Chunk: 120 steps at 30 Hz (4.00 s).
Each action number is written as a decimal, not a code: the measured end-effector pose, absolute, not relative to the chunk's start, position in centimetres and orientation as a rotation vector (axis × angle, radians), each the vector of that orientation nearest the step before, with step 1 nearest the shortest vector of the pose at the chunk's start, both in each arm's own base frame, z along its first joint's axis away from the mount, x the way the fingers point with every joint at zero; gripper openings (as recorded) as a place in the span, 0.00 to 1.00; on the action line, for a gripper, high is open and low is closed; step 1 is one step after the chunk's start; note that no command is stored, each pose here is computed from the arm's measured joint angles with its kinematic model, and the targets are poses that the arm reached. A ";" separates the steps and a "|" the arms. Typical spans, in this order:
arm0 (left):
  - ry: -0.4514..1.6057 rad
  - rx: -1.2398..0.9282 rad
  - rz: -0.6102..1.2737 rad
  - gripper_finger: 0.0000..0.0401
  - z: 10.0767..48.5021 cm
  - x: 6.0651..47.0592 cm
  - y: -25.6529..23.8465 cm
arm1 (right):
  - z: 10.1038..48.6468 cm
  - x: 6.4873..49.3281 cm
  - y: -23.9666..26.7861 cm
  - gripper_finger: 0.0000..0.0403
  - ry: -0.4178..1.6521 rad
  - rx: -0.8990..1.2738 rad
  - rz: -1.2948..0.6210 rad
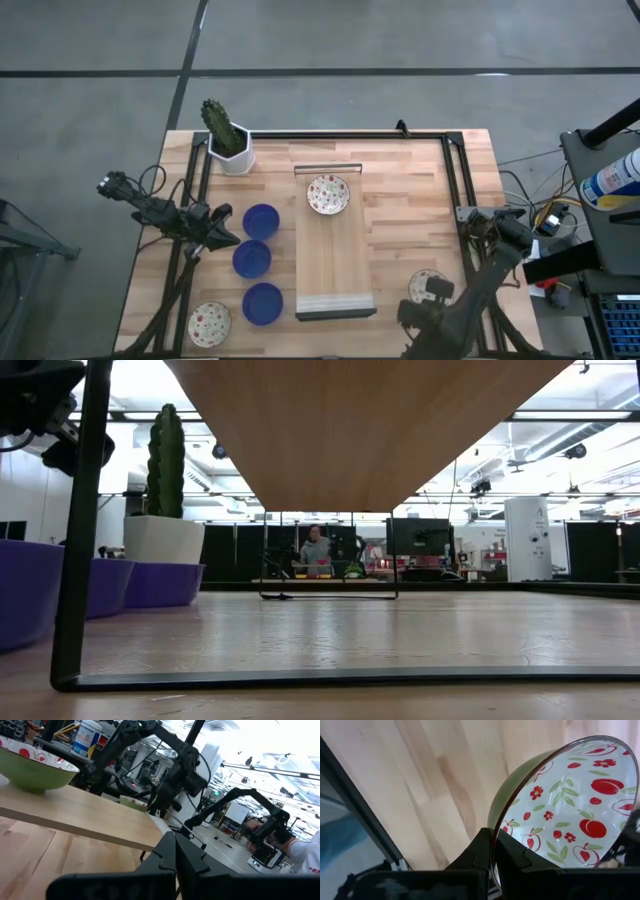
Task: Pick & Place Mini bowls
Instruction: Stack the right white patterned bowl on top of the white patterned bowl on the shelf
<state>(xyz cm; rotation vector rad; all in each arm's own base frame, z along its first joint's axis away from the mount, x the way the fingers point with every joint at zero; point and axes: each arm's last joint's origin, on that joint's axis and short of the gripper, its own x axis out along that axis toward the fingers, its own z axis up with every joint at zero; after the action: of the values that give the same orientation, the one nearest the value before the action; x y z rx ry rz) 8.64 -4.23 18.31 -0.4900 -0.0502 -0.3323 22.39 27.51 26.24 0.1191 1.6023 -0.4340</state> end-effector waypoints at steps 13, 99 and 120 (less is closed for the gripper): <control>-0.048 -0.490 -0.332 0.00 18.3 8.6 -4.2 | 31.6 23.8 22.0 0.03 1.391 0.131 -0.383; -0.033 -0.510 -0.330 0.00 18.2 8.7 -4.2 | 36.2 38.6 3.3 0.03 1.330 -0.765 0.218; -0.032 -0.508 -0.330 0.00 18.2 8.7 -4.2 | 34.5 39.7 3.2 0.03 1.381 -0.772 0.235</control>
<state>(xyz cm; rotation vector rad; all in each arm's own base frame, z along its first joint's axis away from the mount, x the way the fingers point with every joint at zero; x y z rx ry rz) 8.67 -4.25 18.16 -0.5083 -0.0317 -0.3297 39.70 3.25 34.46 -0.7722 1.3809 0.2352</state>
